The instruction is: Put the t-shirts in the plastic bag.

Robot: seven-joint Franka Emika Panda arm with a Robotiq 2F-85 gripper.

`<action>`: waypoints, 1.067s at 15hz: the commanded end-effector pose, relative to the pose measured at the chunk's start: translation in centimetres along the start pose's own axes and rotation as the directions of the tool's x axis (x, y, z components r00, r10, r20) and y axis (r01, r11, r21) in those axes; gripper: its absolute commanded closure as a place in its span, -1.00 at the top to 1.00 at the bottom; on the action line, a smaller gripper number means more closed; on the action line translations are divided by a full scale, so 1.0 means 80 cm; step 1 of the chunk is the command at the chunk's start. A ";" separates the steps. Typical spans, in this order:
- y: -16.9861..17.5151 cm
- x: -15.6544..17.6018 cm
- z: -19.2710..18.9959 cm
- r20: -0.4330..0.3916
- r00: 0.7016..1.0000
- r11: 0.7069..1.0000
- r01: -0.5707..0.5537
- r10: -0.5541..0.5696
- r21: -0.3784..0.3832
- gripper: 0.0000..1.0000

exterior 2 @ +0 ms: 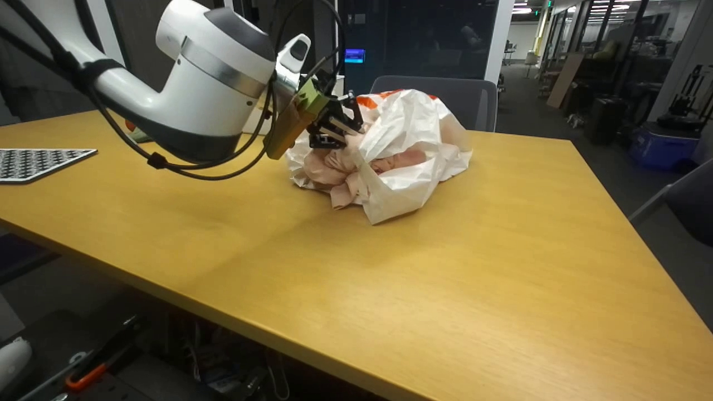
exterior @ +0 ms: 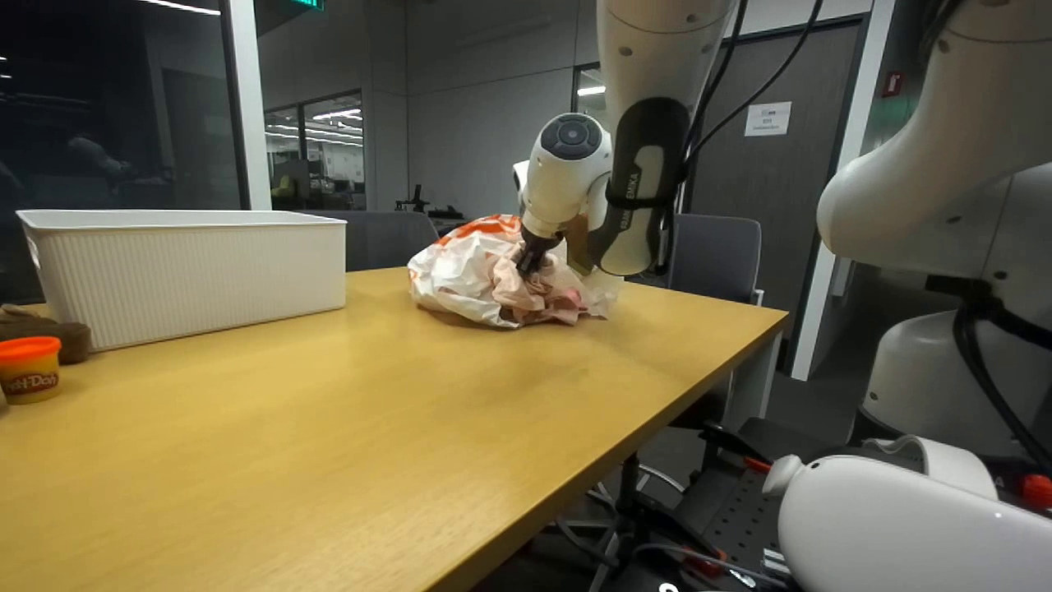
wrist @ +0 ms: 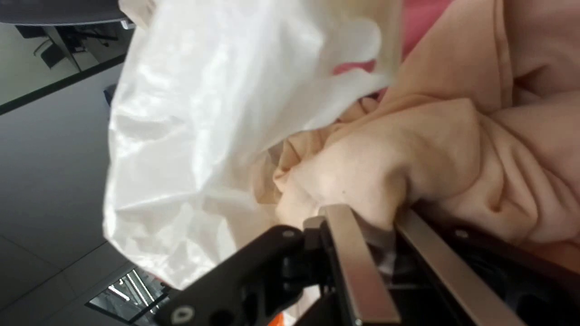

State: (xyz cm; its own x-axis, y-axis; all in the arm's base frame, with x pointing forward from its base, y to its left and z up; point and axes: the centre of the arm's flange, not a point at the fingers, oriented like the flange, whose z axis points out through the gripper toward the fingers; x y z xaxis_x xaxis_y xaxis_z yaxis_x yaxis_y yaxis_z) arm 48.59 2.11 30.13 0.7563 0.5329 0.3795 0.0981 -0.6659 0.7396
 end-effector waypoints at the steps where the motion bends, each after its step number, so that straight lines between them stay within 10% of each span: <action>1: -0.003 0.018 0.012 0.007 1.000 0.996 -0.017 0.016 0.092 -0.93; 13: 0.028 0.026 0.050 -0.065 0.996 0.982 -0.063 0.052 -0.176 -0.93; 14: 0.029 0.026 0.050 -0.065 0.996 0.982 -0.065 0.054 -0.179 -0.41; 16: 0.028 0.022 0.051 -0.044 0.997 0.984 -0.066 0.060 -0.166 -0.07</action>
State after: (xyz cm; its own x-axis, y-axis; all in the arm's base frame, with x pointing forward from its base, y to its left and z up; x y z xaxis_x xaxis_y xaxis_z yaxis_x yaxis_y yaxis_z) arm 52.02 -0.16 30.63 0.7432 0.5037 0.4403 -0.0371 -0.6262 0.7788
